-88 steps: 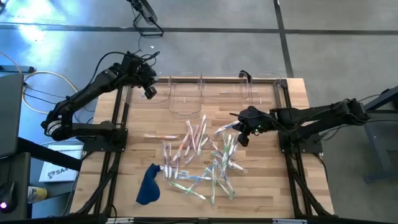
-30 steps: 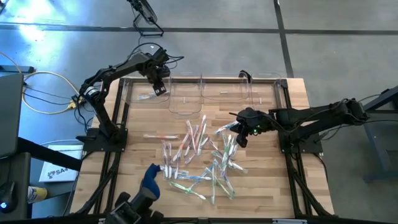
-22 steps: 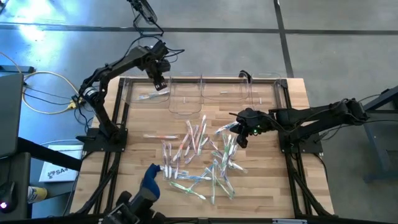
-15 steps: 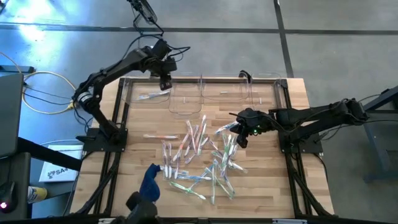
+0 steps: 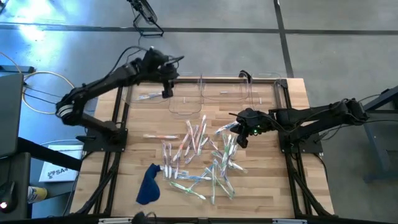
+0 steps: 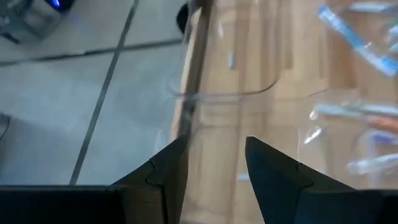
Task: Pick & Place Toothbrushes
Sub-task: Put the purple toothbrush into the right transparent bin
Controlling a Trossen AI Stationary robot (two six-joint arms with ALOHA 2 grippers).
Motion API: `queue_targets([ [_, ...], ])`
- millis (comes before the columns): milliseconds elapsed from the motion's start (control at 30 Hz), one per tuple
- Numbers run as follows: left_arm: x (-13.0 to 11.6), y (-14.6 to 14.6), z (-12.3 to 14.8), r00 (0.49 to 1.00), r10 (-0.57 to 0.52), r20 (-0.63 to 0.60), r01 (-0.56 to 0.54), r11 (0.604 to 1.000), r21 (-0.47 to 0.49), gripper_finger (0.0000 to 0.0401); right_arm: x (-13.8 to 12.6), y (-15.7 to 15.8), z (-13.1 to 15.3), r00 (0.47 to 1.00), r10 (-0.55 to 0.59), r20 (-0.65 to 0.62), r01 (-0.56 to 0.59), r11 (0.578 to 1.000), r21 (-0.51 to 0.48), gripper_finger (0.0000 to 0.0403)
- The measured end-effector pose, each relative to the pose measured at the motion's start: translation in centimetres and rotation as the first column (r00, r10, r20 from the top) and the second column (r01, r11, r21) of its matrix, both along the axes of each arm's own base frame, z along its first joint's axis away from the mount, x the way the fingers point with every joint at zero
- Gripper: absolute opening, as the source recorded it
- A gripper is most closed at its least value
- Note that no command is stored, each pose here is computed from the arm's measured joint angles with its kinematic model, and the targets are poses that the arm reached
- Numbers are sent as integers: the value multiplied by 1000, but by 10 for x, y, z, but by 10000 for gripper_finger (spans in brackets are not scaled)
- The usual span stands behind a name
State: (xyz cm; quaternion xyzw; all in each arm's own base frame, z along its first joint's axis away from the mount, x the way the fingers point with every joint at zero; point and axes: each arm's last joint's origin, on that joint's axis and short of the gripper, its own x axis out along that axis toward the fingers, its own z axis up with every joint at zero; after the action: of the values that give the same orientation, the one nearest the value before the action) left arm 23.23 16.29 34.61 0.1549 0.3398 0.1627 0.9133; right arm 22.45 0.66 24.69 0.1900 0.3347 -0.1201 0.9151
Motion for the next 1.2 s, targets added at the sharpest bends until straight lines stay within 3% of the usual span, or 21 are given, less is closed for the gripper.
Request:
queue_targets([
  [267,-11,-46,-19,988,-84,128,82,996,16,154,-1,0,-1,1000,0,-16,0,1000,-1,2],
  [767,-15,-111,5,953,-191,236,154,974,166,154,-1,0,-1,1000,6,-16,-6,1000,-9,2],
  [1200,-17,-141,10,911,-332,245,287,936,201,154,-1,0,-1,999,28,-18,-29,999,-38,2],
])
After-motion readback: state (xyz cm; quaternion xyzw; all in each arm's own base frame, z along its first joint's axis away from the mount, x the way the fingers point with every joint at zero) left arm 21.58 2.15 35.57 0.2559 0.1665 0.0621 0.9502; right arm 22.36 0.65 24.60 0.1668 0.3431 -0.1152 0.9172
